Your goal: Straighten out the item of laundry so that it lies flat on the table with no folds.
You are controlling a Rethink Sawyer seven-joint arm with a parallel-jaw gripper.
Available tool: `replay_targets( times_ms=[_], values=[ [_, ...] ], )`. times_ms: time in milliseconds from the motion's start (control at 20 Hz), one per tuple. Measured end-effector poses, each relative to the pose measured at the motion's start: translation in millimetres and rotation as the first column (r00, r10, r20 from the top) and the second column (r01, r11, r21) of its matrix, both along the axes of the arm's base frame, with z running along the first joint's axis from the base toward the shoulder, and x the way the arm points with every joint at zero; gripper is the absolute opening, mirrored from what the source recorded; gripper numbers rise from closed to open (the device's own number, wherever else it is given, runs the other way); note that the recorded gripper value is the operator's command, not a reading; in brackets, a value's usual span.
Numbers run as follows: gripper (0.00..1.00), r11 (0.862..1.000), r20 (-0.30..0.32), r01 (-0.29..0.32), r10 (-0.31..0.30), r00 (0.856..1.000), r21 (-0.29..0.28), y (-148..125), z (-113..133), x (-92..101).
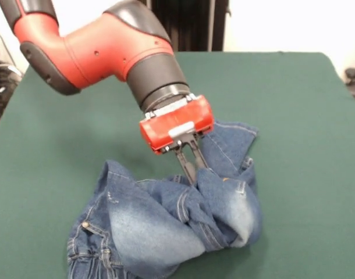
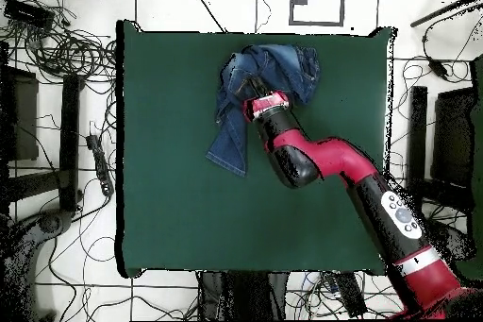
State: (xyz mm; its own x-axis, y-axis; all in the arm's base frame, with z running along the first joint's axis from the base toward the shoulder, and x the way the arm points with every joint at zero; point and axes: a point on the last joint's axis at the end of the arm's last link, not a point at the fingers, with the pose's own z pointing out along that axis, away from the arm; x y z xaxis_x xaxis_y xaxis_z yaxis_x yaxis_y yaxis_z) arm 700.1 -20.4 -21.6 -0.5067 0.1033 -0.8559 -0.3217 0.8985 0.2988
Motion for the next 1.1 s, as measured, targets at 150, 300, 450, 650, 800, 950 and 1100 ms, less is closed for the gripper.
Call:
replay_targets(
  times_ms=[150,300,450,650,800,950,1100],
  values=[
    [0.0,0.991,-0.074,0.04,-0.03,0.997,0.127,-8,2,-6.5],
    [0.0,0.952,-0.162,0.085,-0.038,0.986,0.293,-17,8,-15.6],
    [0.0,0.925,-0.189,0.088,-0.018,0.982,0.37,-21,11,-21.9],
    [0.0,0.914,-0.169,0.028,0.044,0.985,0.404,-18,15,-31.4],
    [0.0,0.918,-0.145,-0.024,0.088,0.986,0.395,-12,17,-35.4],
    [0.0,0.923,-0.119,-0.085,0.139,0.983,0.374,-5,21,-38.9],
    [0.0,0.929,-0.099,-0.147,0.19,0.977,0.339,-1,28,-44.3]
  ],
)
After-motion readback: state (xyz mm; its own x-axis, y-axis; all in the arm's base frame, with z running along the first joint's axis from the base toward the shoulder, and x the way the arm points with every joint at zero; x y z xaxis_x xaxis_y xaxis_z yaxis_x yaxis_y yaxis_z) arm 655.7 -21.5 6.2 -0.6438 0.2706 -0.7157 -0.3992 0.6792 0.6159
